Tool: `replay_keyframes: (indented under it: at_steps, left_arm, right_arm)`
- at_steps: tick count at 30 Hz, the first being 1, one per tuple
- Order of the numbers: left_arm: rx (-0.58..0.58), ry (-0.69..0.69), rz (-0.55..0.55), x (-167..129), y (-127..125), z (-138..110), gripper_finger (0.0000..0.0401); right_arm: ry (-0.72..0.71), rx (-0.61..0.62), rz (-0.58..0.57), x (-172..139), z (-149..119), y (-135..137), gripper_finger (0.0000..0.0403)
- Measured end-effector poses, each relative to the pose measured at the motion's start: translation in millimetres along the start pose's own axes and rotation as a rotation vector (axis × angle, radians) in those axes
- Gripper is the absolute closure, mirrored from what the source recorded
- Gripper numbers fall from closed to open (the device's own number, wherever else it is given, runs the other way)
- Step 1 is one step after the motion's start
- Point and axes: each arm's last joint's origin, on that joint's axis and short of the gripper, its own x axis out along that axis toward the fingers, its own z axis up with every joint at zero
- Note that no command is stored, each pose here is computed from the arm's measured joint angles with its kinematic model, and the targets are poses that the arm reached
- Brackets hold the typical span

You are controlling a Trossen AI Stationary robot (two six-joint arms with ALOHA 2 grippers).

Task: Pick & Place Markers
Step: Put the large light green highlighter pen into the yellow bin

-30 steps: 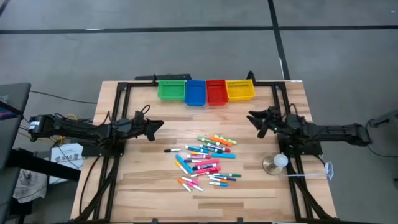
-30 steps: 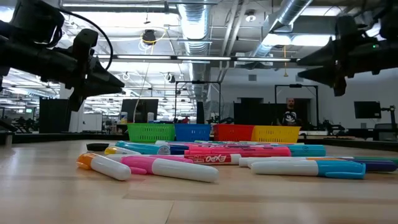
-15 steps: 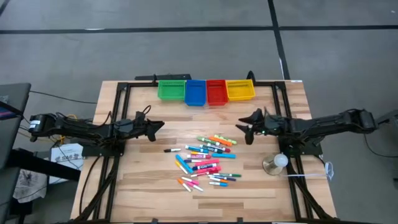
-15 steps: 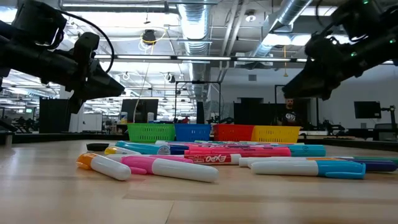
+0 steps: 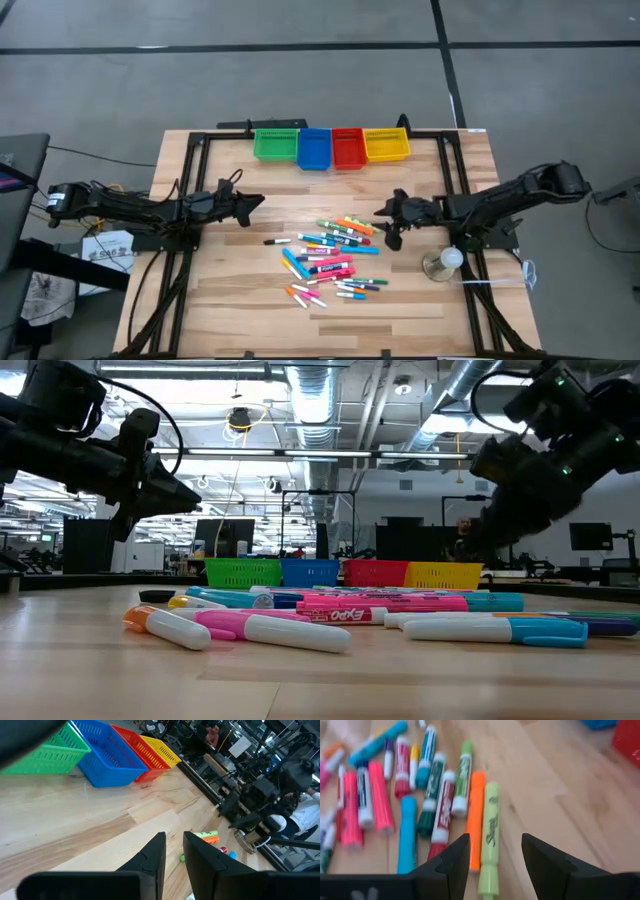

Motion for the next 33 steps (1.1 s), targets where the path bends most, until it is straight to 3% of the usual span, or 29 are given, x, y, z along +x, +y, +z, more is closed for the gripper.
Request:
replay_keyframes:
  at_steps: [7, 20, 33]
  left_arm:
    - [0.000, 0.000, 0.000, 0.0, 0.0, -0.1, 0.0335]
    - [0.000, 0.000, 0.000, 0.0, 0.0, -0.1, 0.0335]
    - [0.004, 0.000, 0.000, 0.0, 0.0, -0.1, 0.0335]
  right_arm:
    - [0.083, -0.097, 0.004, 9.6, -11.2, 5.4, 0.0234]
    - [0.181, -0.115, -0.020, 21.0, -24.4, 4.2, 0.0234]
    - [0.177, -0.115, -0.020, 21.6, -24.2, 4.4, 0.0234]
